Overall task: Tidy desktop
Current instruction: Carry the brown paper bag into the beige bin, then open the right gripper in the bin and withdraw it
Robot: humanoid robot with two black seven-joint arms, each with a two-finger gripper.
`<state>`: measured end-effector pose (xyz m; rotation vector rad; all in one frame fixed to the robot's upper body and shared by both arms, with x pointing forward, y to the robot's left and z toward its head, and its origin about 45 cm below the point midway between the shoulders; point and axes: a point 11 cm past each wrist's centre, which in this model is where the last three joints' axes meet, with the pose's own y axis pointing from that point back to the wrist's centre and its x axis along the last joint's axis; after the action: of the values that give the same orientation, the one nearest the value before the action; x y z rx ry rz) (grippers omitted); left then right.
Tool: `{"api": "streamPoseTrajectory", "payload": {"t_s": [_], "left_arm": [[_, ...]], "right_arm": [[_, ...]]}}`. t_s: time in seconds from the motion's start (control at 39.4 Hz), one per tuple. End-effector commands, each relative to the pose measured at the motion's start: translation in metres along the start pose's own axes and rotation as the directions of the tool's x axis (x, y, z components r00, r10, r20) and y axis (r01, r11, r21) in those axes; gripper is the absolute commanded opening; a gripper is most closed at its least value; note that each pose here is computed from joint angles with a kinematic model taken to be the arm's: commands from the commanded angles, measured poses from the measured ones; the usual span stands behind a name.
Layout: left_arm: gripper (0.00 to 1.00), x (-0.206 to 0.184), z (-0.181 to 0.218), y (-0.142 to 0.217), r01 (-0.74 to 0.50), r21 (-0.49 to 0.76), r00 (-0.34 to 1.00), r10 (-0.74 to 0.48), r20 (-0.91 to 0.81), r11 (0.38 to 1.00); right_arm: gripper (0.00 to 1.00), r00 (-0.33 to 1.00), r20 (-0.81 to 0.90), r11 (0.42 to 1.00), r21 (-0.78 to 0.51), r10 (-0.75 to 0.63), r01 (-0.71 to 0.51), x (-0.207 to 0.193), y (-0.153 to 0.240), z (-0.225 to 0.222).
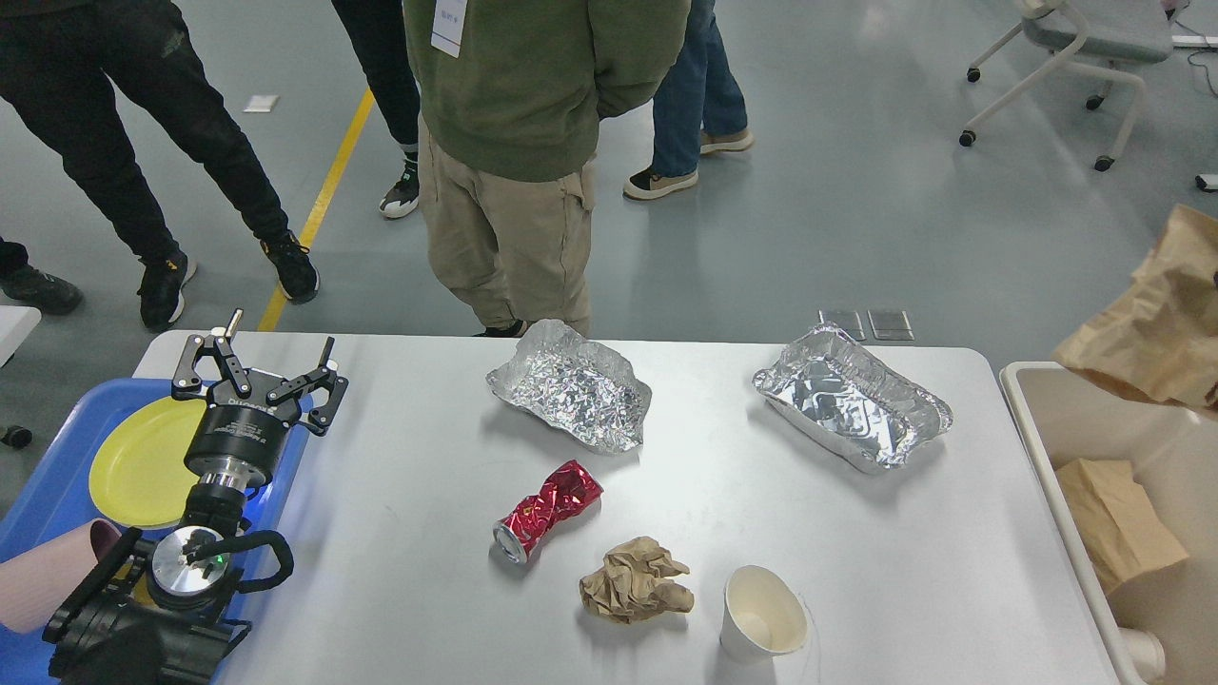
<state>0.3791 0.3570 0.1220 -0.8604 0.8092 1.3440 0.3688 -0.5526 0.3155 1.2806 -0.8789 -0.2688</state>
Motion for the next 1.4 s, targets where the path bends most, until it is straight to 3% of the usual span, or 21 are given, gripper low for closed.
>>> {"api": "streamPoseTrajectory", "payload": {"t_s": [0.0,0.36,0.68,0.94,0.96,1.07,1.09,1.37], "left_arm": [[0.96,0.000,0.001,0.000,0.000,-0.002,1.000,0.000,0.001,1.000],[0.96,0.000,0.000,0.000,0.000,0.000,1.000,0.000,-0.001,1.000],[0.96,0.000,0.000,0.000,0.002,0.000,1.000,-0.002,-0.001,1.000],[0.96,0.000,0.001,0.000,0.000,-0.002,1.000,0.000,0.001,1.000],[0.96,0.000,0.000,0.000,0.000,0.000,1.000,0.000,0.001,1.000],[0.96,0.000,0.000,0.000,0.000,0.000,1.000,0.000,0.001,1.000],[0.96,0.000,0.000,0.000,0.002,0.000,1.000,-0.002,0.000,1.000],[0.96,0.000,0.000,0.000,0.000,0.000,1.000,0.000,0.001,1.000]], "right_arm": [[0.00,0.995,0.069,0.997,-0.049,0.067,-0.064,-0.016,-0.052,0.042],[0.00,0.953,0.069,0.941,-0.194,0.294,-0.277,-0.080,-0.151,0.119],[0.00,0.943,0.015,0.930,-0.170,0.333,-0.325,-0.167,-0.214,0.115],[0.00,0.947,0.017,0.936,-0.159,0.321,-0.314,-0.179,-0.220,0.107],[0.04,0.948,0.014,0.936,-0.163,0.317,-0.311,-0.181,-0.220,0.109],[0.96,0.945,0.008,0.932,-0.169,0.328,-0.322,-0.177,-0.218,0.114],[1.00,0.944,0.009,0.931,-0.167,0.331,-0.324,-0.176,-0.218,0.113],[1.00,0.949,0.017,0.938,-0.162,0.314,-0.307,-0.183,-0.221,0.111]]}}
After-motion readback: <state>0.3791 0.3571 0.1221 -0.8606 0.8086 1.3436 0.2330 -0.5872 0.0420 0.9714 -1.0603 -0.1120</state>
